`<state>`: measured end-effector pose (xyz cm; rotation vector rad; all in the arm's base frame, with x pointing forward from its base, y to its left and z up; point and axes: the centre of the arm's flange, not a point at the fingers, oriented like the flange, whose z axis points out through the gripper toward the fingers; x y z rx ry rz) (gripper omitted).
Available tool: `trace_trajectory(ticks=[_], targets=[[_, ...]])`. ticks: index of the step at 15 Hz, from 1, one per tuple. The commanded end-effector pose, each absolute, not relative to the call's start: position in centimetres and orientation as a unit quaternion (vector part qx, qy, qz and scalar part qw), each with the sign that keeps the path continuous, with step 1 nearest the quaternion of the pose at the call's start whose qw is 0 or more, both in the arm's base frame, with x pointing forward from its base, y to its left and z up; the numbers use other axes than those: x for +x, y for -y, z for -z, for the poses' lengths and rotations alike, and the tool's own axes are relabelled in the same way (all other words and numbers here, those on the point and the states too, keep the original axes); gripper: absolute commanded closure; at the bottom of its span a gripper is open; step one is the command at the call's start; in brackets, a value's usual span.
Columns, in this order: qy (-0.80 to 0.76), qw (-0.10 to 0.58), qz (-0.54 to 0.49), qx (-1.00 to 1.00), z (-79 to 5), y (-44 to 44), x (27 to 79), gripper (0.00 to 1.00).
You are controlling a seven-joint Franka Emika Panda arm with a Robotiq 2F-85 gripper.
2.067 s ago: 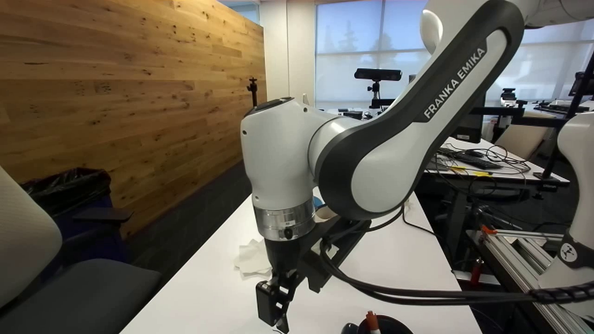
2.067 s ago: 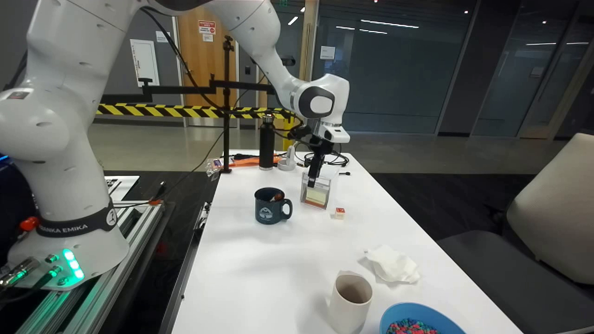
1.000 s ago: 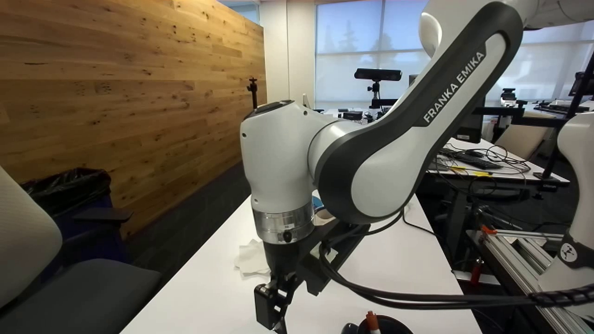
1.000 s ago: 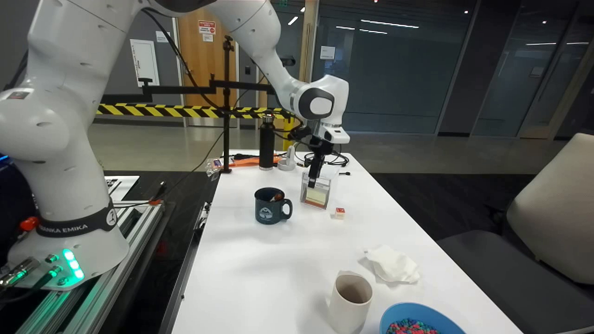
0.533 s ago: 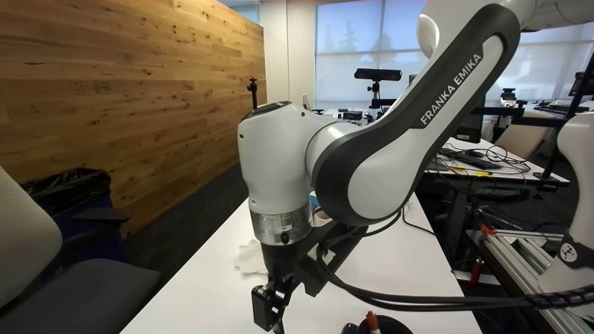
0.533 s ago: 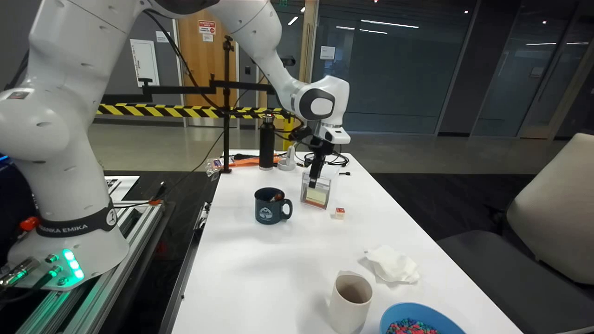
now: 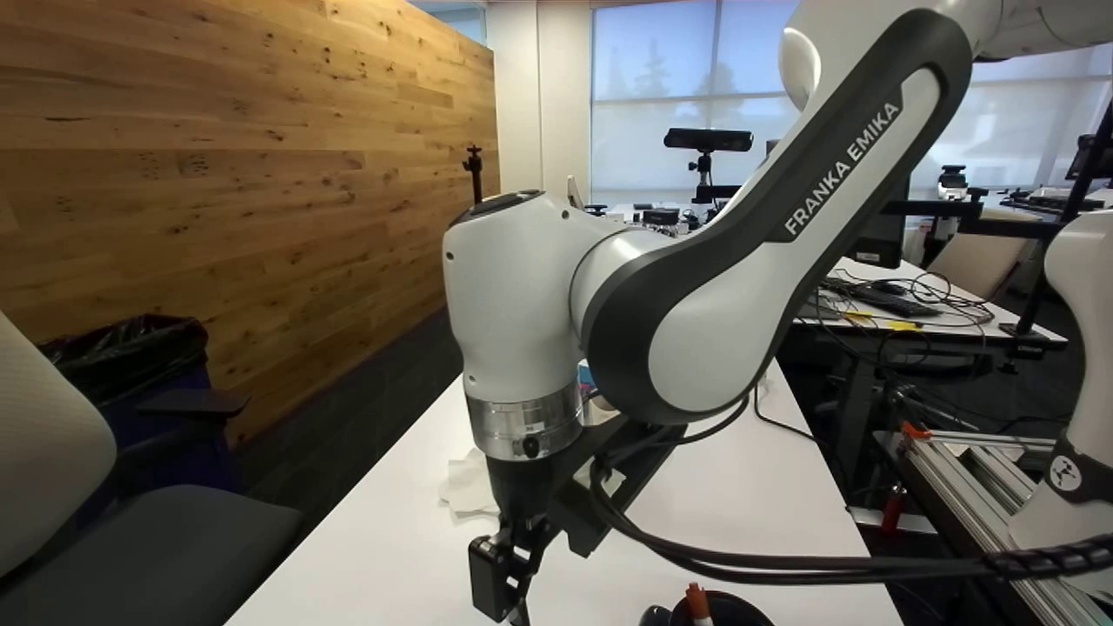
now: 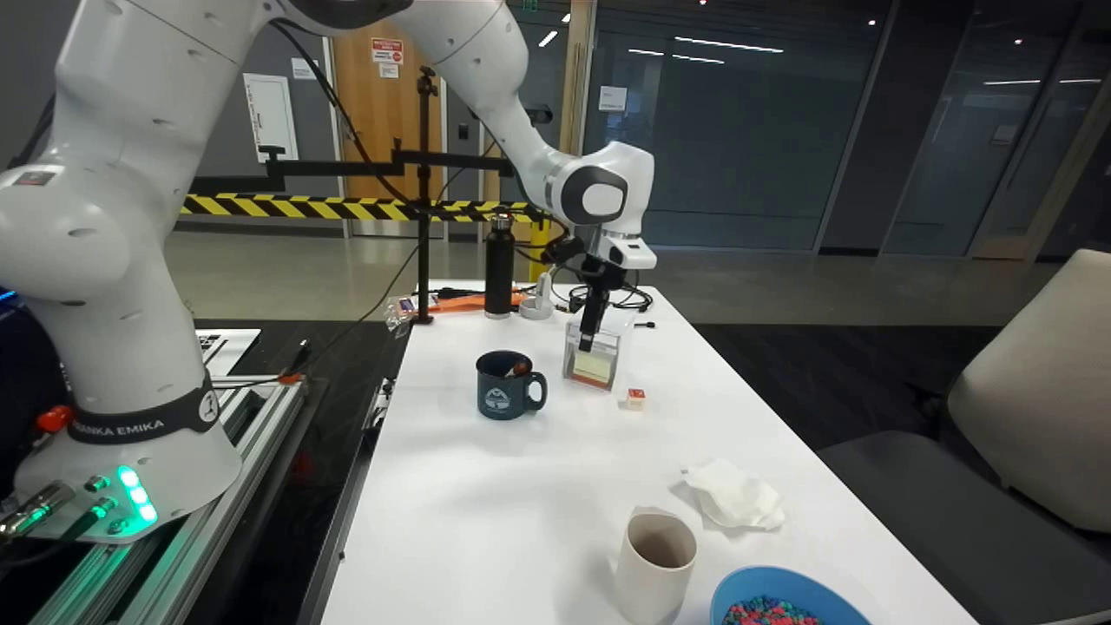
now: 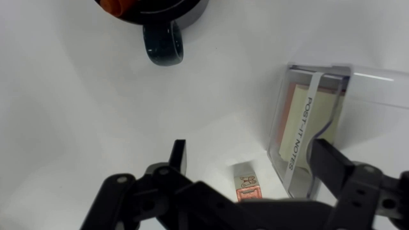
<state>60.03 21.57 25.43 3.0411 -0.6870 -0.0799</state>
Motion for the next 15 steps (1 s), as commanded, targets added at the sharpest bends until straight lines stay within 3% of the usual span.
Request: trace_trajectory(ticks=[1, 3, 4, 5, 7, 15], targets=[[0.206, 0.010, 0.013, 0.978, -25.17, -22.29, 61.01, 0.00], [0.202, 0.012, 0.015, 0.979, -24.91, -22.37, 61.01, 0.00], [0.200, 0.011, 0.017, 0.980, -24.77, -22.41, 60.98, 0.05], [0.198, 0.011, 0.019, 0.980, -24.67, -22.46, 60.99, 0.28], [0.195, 0.011, 0.020, 0.980, -24.51, -22.61, 60.97, 0.32], [0.190, 0.012, 0.022, 0.981, -24.31, -22.81, 61.03, 0.89]])
